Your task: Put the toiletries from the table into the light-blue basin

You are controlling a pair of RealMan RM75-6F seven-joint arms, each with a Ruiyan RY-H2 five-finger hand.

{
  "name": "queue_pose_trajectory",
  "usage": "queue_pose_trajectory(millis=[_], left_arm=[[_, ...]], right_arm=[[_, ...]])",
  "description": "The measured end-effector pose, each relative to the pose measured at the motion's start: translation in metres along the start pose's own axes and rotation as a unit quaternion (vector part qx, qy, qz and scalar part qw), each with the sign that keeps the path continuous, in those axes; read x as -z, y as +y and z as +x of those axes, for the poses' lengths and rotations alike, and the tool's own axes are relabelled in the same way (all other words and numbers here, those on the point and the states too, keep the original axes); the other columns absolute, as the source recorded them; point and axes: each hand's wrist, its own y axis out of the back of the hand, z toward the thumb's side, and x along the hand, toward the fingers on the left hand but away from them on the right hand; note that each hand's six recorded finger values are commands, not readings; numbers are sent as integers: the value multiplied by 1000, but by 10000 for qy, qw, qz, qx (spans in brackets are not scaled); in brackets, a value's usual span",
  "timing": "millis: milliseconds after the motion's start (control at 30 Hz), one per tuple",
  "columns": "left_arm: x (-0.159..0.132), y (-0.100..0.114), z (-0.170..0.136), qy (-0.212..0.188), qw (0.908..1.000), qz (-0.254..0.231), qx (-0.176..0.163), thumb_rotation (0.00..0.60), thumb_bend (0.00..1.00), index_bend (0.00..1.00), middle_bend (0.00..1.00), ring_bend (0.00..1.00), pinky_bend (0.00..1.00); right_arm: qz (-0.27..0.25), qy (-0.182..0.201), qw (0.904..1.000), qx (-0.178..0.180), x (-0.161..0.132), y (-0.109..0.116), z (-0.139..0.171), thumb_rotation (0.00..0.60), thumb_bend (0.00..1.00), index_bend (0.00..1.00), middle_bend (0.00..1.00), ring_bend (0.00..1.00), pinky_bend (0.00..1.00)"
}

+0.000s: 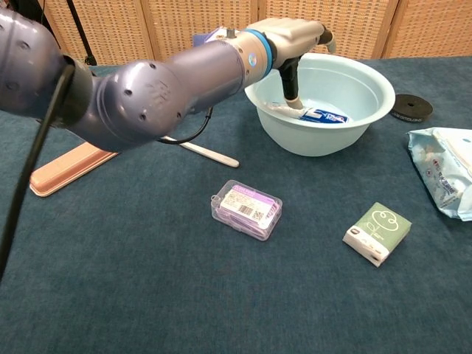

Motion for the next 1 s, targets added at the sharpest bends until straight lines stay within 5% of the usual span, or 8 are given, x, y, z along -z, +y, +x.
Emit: queue_pose_trajectory(millis=[333, 500, 633, 1000], left_arm=[[-6, 25, -67, -284, 9941, -413, 960, 600, 187, 138, 0, 0, 3], [15, 29, -109, -113, 9882, 161, 1518, 600, 198, 138, 0, 0, 7], [30, 21, -132, 114, 9828, 604, 1743, 600, 201, 154, 0, 0, 23], [38, -19, -170, 330, 9697, 692, 2319, 600, 211, 187, 0, 0, 51]], right_arm=[[59, 104, 9999, -21, -7, -3, 1, 600, 204, 124, 0, 0, 0], [75, 145, 9999, -33, -10, -4, 2, 600, 205, 123, 0, 0, 0], [90, 191, 9998, -41, -13, -5, 3, 600, 206, 123, 0, 0, 0], [94, 329, 9994, -77, -21, -8, 5, 600, 207, 124, 0, 0, 0]])
